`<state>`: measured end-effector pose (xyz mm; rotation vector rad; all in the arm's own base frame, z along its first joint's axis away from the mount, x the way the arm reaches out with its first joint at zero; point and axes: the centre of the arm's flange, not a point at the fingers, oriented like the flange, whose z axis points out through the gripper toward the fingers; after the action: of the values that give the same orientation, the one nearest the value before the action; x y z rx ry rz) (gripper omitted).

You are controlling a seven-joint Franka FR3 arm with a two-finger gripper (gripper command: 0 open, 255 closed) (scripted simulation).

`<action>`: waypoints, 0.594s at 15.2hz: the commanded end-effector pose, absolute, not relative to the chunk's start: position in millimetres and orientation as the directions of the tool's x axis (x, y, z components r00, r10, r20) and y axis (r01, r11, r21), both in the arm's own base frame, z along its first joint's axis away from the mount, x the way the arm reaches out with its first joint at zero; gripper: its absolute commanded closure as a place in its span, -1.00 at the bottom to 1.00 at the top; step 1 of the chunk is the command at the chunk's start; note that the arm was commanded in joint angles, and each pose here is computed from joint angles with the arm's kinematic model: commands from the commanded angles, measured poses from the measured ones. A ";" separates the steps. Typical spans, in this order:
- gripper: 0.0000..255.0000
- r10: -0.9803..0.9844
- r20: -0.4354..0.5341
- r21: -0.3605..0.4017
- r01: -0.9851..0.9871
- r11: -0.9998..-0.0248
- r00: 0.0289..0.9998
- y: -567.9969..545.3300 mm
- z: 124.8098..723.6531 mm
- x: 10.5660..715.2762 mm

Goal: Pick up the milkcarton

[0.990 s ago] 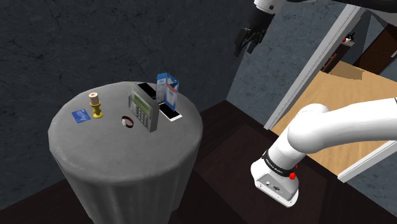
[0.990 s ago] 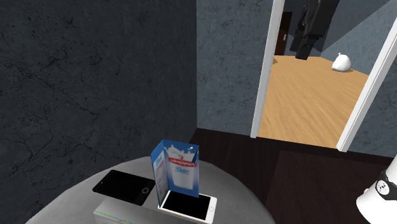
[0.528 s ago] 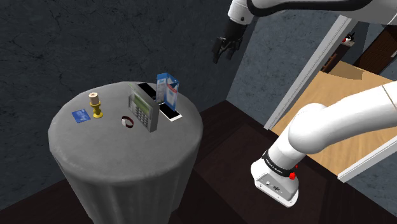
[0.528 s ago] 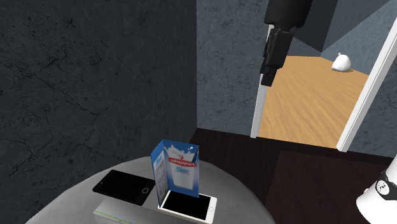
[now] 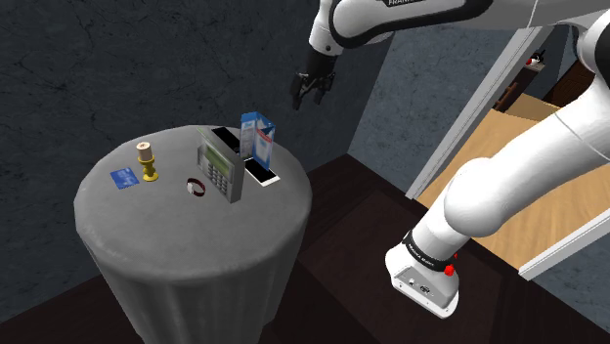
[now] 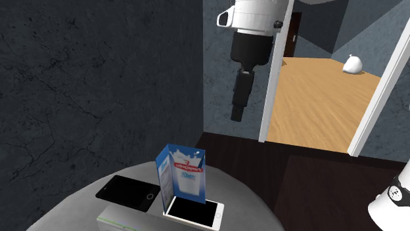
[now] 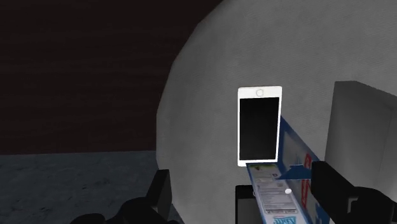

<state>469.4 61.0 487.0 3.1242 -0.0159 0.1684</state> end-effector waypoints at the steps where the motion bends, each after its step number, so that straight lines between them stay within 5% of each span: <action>1: -1.00 0.000 0.104 0.005 -0.001 -1.000 0.995 74.8 472.2 485.0; 9: -1.00 0.037 0.089 -0.022 0.039 -0.999 0.995 122.3 410.7 555.4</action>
<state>546.0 117.4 420.4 3.1574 0.0532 0.1430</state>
